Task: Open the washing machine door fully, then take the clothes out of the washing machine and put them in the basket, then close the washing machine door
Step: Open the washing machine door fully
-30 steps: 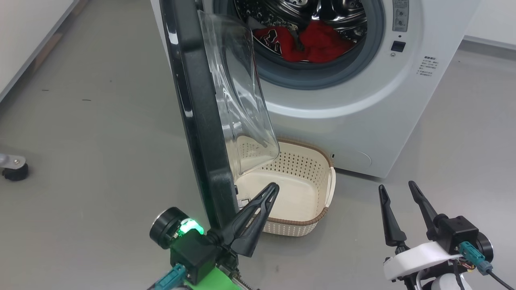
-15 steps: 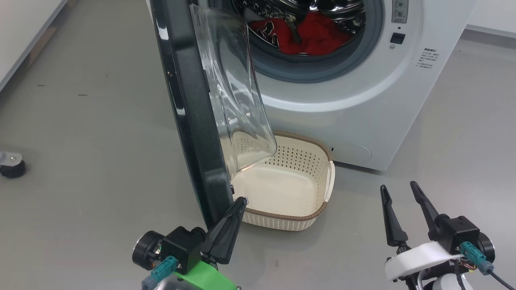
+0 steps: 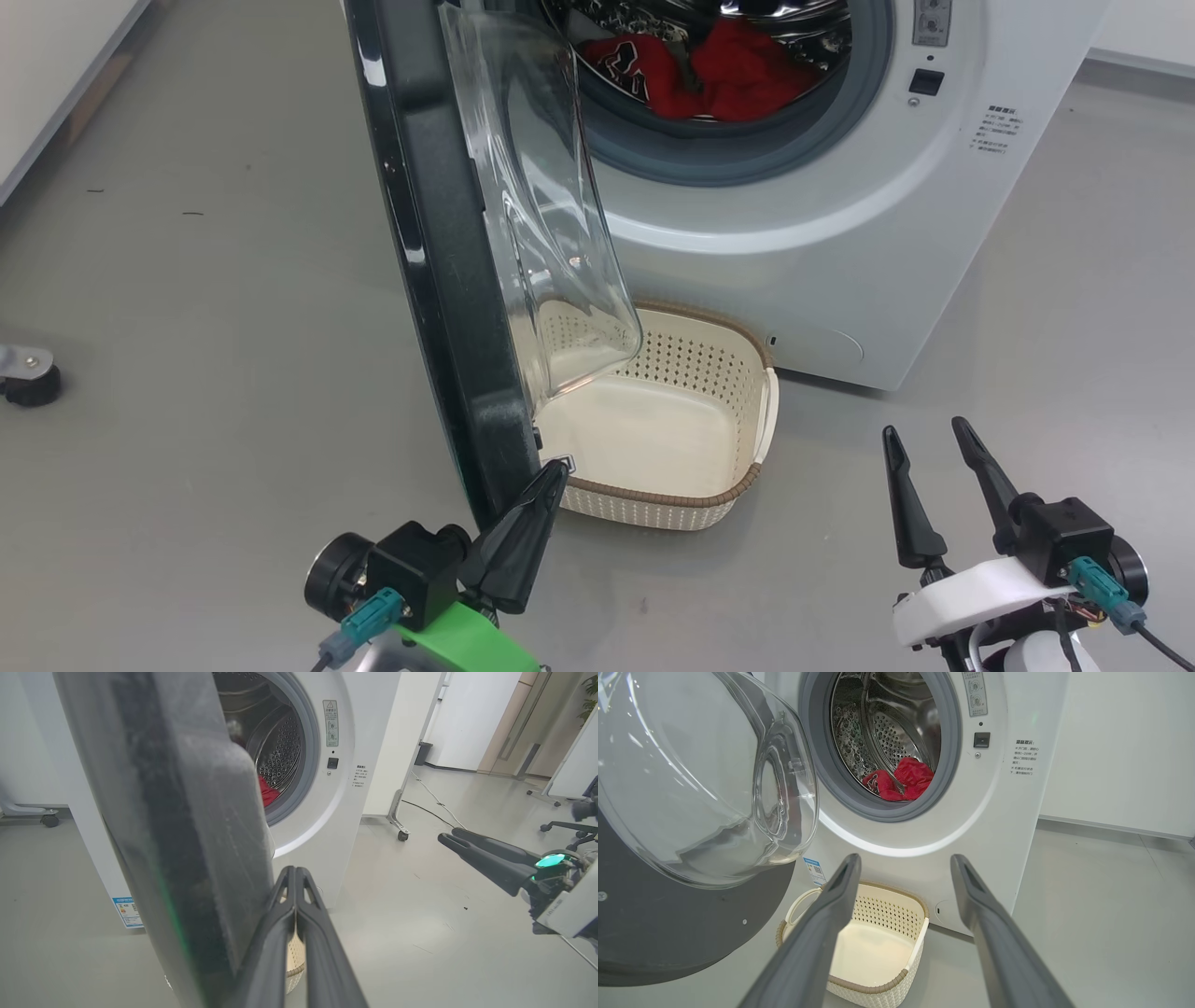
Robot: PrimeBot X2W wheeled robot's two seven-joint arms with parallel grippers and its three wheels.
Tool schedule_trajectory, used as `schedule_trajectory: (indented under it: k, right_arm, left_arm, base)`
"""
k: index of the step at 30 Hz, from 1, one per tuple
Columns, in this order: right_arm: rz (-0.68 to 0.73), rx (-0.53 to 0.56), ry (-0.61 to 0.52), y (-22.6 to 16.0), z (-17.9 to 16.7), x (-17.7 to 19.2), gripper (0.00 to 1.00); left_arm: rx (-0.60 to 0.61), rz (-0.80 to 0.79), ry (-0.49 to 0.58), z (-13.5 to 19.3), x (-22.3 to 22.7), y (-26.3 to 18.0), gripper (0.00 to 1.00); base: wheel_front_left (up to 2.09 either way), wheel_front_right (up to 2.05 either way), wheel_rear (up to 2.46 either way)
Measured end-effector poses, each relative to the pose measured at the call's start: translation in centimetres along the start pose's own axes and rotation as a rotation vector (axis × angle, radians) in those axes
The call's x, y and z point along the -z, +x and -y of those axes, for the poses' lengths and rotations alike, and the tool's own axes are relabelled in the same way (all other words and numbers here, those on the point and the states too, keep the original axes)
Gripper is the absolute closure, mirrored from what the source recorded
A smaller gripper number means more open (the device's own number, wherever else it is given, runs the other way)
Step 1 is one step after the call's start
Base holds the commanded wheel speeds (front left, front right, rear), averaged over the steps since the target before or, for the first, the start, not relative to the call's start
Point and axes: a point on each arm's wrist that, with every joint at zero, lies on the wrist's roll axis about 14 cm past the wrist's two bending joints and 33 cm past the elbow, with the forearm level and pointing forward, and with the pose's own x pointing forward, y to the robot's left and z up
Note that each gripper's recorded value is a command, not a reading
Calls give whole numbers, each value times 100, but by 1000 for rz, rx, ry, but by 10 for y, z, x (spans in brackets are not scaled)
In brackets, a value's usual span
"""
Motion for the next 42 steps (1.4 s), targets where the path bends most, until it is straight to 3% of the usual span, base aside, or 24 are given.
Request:
schedule_trajectory:
  k: [26,42]
  right_arm:
    - [18,-25,-3,4,-8,-7,0]
    - [7,-33,6,7,-9,-2,0]
  left_arm:
    - [-174,34,-22,-40,-2,-14,100]
    - [-424,82,16,-111,-12,-40,100]
  base:
    - [0,0,0]
    - [0,0,0]
